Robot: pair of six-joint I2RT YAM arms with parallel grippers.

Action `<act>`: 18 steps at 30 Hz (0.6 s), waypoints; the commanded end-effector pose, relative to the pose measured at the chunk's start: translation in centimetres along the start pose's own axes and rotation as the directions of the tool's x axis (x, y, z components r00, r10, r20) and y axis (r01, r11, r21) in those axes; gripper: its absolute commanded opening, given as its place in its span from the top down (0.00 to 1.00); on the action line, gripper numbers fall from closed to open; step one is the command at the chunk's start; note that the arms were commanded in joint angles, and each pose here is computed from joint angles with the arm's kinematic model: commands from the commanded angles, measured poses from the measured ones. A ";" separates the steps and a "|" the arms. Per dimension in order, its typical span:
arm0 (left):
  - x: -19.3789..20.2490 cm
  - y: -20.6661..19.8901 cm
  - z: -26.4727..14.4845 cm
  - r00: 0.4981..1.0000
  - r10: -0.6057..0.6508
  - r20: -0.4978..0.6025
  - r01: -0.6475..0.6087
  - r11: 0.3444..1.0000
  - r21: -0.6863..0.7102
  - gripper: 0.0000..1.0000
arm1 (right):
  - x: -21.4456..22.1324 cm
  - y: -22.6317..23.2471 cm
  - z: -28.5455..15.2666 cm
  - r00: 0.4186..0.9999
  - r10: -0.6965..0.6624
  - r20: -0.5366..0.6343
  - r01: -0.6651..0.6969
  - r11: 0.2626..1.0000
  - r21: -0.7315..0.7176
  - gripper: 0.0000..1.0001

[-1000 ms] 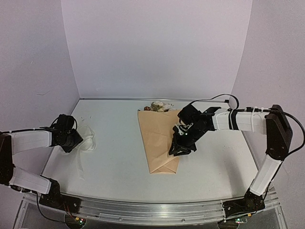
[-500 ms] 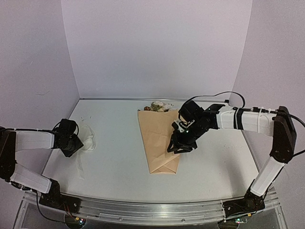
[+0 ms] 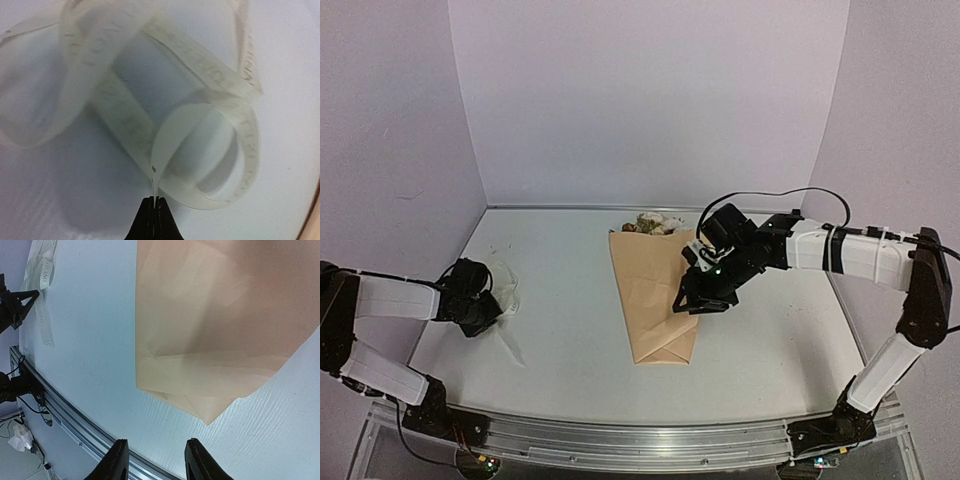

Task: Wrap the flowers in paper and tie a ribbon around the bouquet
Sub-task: Pick up the corner of the board from the right side of the ribbon.

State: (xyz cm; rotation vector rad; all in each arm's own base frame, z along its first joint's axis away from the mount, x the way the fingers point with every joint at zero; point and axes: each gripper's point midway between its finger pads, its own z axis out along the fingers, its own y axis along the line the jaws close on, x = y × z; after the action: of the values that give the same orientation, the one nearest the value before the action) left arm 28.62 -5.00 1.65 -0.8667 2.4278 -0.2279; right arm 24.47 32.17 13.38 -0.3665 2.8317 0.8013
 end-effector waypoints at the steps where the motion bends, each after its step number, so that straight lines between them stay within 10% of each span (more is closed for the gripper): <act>1: -1.9 -10.8 -5.2 0.981 0.176 0.078 -0.192 0.915 0.355 1.00 | -0.5 0.0 -1.5 0.995 -0.068 0.068 0.066 0.997 0.034 0.61; 13: 5.2 -26.3 -19.5 0.834 0.535 0.133 -0.347 0.323 0.880 1.00 | -4.2 2.9 -3.0 0.892 -0.262 0.368 0.282 0.959 0.000 0.52; 18: 6.2 -29.5 -21.6 0.821 0.551 0.151 -0.346 0.270 0.899 1.00 | -4.7 6.6 -3.7 0.825 -0.311 0.471 0.396 0.914 -0.090 0.44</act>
State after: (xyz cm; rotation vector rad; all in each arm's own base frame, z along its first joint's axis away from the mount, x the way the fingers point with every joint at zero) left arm 28.92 -29.31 22.44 0.2812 2.1758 -1.2179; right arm 26.17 33.63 15.97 -0.5574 2.4467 0.8020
